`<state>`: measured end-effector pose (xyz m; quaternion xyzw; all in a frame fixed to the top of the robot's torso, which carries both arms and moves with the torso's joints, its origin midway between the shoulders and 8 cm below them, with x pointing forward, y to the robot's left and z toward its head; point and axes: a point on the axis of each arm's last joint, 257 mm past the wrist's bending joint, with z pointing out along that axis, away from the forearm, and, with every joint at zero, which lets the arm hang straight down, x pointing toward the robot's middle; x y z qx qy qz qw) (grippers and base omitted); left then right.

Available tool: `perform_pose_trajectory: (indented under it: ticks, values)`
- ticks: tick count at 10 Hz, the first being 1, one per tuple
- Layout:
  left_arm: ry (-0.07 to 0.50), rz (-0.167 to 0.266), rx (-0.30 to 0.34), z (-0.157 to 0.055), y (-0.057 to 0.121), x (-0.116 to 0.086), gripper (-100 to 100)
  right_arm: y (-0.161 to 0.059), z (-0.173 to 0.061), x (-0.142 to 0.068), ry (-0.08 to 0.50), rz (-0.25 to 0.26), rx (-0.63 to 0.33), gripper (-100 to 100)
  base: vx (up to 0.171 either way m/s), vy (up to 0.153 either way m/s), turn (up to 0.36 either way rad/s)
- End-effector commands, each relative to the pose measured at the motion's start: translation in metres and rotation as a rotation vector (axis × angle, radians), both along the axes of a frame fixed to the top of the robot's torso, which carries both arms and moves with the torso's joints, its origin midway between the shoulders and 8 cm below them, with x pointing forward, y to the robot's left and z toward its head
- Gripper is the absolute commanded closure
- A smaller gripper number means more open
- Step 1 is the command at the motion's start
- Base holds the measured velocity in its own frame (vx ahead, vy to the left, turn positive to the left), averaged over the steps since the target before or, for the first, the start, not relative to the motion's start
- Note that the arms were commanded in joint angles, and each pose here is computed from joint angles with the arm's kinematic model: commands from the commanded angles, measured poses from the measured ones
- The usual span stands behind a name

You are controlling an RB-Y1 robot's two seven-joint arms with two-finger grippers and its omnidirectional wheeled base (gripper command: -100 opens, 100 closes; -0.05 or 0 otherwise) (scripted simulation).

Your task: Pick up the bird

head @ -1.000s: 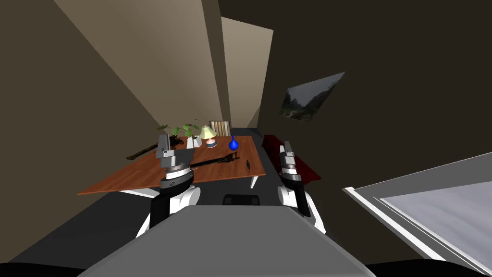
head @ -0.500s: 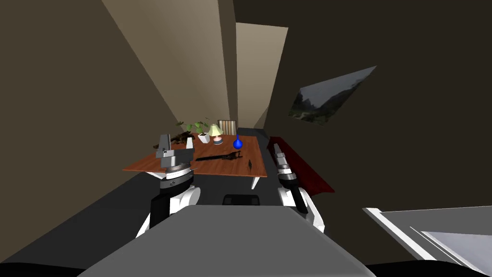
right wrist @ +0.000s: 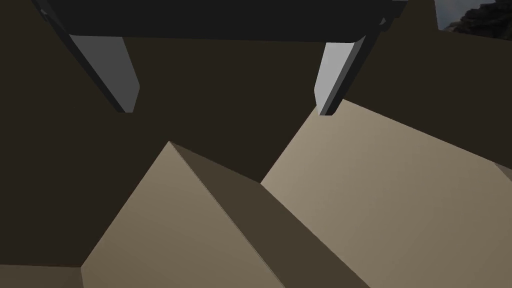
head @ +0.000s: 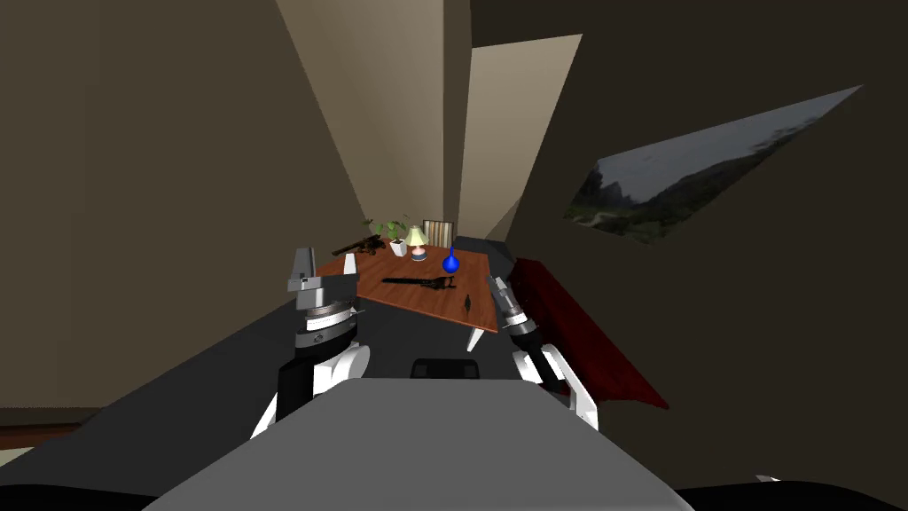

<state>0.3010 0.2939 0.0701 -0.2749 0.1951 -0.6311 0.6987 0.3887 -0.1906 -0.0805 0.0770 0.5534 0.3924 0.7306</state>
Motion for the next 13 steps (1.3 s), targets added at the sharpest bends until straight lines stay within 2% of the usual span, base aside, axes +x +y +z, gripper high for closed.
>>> perform_pose_trajectory:
  ticks: [1,2,4,5,6,7,9,10,12,13]
  values:
    - [0.000,0.000,0.000,0.000,0.000,0.000,0,0.010,-0.028,0.002,0.030,0.017,-0.120,-100,-0.065,-0.130,0.432]
    - [0.000,0.000,0.000,0.000,0.000,0.000,0,0.010,-0.028,0.002,0.029,0.016,-0.129,-100,-0.036,-0.080,0.135]
    - [0.000,0.000,0.000,0.000,0.000,0.000,0,0.018,-0.064,0.000,0.066,0.039,-0.286,-100,-0.039,-0.061,0.334]
    - [0.000,0.000,0.000,0.000,0.000,0.000,0,0.019,-0.064,0.000,0.064,0.039,-0.294,-100,-0.036,-0.066,0.240]
    - [0.000,0.000,0.000,0.000,0.000,0.000,0,0.021,-0.084,-0.003,0.082,0.051,-0.379,-100,-0.047,-0.052,0.449]
    - [0.000,0.000,0.000,0.000,0.000,0.000,0,0.021,-0.084,-0.003,0.082,0.051,-0.381,-100,-0.035,-0.048,0.144]
    - [0.000,0.000,0.000,0.000,0.000,0.000,0,0.019,-0.125,-0.010,0.120,0.075,-0.548,-100,-0.038,-0.057,0.362]
    - [0.000,0.000,0.000,0.000,0.000,0.000,0,0.019,-0.126,-0.011,0.117,0.077,-0.561,-100,-0.034,-0.067,0.257]
    - [0.000,0.000,0.000,0.000,0.000,0.000,0,0.011,-0.168,-0.021,0.156,0.103,-0.729,-100,-0.038,-0.056,0.392]
    - [0.000,0.000,0.000,0.000,0.000,0.000,0,0.011,-0.170,-0.022,0.152,0.107,-0.748,-100,-0.037,-0.049,0.255]
